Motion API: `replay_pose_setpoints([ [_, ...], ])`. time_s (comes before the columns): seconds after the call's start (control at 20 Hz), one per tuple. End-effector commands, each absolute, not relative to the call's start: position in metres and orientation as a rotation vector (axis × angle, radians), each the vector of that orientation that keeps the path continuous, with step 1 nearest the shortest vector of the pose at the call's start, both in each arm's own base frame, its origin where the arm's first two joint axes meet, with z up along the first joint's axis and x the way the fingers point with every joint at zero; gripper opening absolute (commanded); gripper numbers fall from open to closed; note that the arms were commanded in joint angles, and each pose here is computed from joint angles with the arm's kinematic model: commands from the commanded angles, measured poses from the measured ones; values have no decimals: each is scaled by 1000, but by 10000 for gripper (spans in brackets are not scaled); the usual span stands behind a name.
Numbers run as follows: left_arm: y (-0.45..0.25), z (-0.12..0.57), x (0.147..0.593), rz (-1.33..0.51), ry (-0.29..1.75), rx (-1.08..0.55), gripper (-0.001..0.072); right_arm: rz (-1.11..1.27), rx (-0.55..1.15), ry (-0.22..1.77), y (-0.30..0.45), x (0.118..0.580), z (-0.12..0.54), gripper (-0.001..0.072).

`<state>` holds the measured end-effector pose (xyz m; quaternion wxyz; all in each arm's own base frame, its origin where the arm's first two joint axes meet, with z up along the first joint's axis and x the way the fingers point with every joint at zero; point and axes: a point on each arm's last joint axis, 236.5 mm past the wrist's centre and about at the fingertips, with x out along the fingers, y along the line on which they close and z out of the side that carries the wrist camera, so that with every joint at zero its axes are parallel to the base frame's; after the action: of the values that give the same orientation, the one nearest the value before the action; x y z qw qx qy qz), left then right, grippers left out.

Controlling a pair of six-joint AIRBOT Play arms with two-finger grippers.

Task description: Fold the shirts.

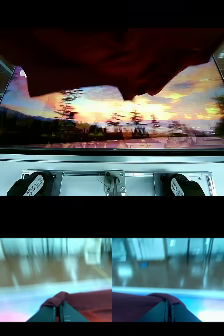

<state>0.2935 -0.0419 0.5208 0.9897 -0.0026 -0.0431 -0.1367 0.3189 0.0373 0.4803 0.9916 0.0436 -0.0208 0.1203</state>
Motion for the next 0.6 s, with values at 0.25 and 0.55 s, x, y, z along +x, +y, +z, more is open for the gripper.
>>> replay_pose_setpoints([
  [0.25,-39,567,121,3,-239,138,40,30,34,-233,25,139,537,64],
  [0.55,-26,459,164,-23,186,96,40,-14,28,98,10,171,463,64],
])
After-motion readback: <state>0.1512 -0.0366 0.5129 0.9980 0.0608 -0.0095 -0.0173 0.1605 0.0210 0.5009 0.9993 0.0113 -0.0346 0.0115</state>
